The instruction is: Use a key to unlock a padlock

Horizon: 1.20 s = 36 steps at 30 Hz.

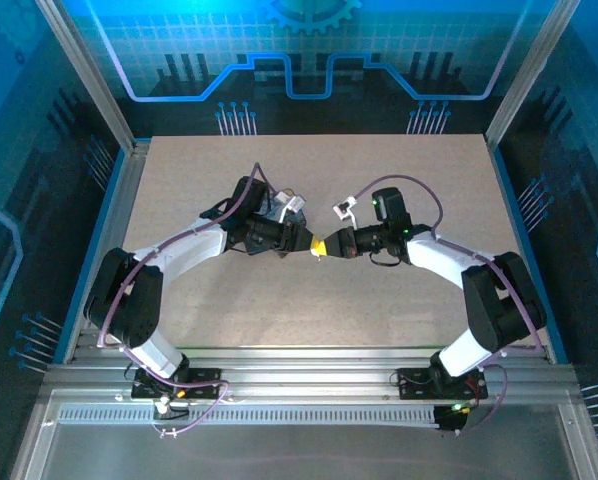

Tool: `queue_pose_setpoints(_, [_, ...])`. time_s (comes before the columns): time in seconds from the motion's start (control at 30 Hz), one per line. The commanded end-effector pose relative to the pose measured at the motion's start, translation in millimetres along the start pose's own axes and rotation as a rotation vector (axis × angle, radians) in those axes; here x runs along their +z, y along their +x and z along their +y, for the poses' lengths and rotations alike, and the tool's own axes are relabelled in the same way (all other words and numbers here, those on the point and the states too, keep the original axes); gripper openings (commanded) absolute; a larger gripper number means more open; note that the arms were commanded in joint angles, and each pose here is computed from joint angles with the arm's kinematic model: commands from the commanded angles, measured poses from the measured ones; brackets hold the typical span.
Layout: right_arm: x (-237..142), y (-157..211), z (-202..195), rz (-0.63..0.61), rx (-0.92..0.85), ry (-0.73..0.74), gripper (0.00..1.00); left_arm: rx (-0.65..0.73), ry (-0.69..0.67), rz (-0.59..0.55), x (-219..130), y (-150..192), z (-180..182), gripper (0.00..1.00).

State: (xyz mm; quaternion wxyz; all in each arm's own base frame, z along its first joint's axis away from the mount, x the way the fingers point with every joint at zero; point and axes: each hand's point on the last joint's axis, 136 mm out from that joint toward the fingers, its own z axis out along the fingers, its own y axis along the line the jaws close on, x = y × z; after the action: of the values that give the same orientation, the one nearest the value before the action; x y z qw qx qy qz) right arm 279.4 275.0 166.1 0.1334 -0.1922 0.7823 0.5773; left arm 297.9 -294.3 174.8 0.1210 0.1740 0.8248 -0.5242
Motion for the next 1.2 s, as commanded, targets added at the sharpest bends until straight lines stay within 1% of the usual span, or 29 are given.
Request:
queue_pose_setpoints(0.0, [4.5,-2.6,6.9,0.019,-0.022,-0.026,0.00,0.028,0.045,0.011,1.2,-3.4,-9.2,0.35])
queue_pose_setpoints(0.1, [5.2,-2.6,5.5,0.020,-0.019,-0.024,0.00,0.025,0.051,0.012,1.0,-2.8,-9.0,0.28])
queue_pose_setpoints(0.2, [5.9,-2.4,4.9,0.023,-0.017,-0.025,0.00,0.022,0.052,0.014,1.2,-2.8,-8.0,0.25])
queue_pose_setpoints(0.27, [5.7,-2.8,5.0,0.023,-0.017,-0.025,0.00,0.021,0.052,0.016,0.9,-2.8,-7.6,0.22])
queue_pose_setpoints(0.43, [5.6,-3.9,4.6,0.021,-0.019,-0.022,0.00,0.018,0.053,0.022,1.6,-1.8,-6.6,0.10])
queue_pose_setpoints(0.53, [4.8,-4.2,5.2,0.017,-0.022,-0.022,0.00,0.012,0.052,0.023,2.3,-1.6,-5.4,0.00])
queue_pose_setpoints(0.67, [1.1,-4.4,8.0,0.012,-0.023,-0.026,0.00,0.007,0.041,0.008,2.1,-5.2,-3.9,0.00])
queue_pose_setpoints(0.7, [-0.9,-4.5,7.6,0.008,-0.019,-0.022,0.02,0.002,0.038,0.002,1.8,-6.2,-3.4,0.00])
queue_pose_setpoints(0.73, [-4.0,-4.5,6.0,0.001,-0.010,-0.012,0.07,0.000,0.035,-0.008,1.6,-8.3,-3.0,0.00])
queue_pose_setpoints(0.77, [-8.8,-4.8,2.8,-0.014,0.007,0.007,0.16,-0.008,0.029,-0.022,0.9,-11.1,-1.1,0.00])
queue_pose_setpoints(0.8, [-13.7,-8.1,3.4,-0.033,0.009,0.013,0.21,-0.013,0.025,-0.034,1.1,-12.9,-0.3,0.00])
queue_pose_setpoints(0.87, [-23.3,-3.2,-2.4,-0.068,0.056,0.031,0.33,-0.032,0.014,-0.070,0.6,-18.6,3.5,0.00])
queue_pose_setpoints(0.97, [-30.3,-3.1,0.9,-0.118,0.079,0.059,0.43,-0.063,0.013,-0.115,1.6,-25.8,6.8,0.00])
queue_pose_setpoints(1.03, [-32.6,-4.6,1.7,-0.156,0.111,0.073,0.48,-0.080,0.016,-0.140,1.9,-30.0,8.1,0.00])
queue_pose_setpoints(1.1, [-36.0,-7.5,2.0,-0.213,0.145,0.079,0.53,-0.091,0.019,-0.163,2.0,-34.4,8.7,0.00])
queue_pose_setpoints(1.17, [-39.6,-12.4,2.5,-0.282,0.162,0.079,0.61,-0.103,0.027,-0.185,2.1,-38.0,8.4,0.00])
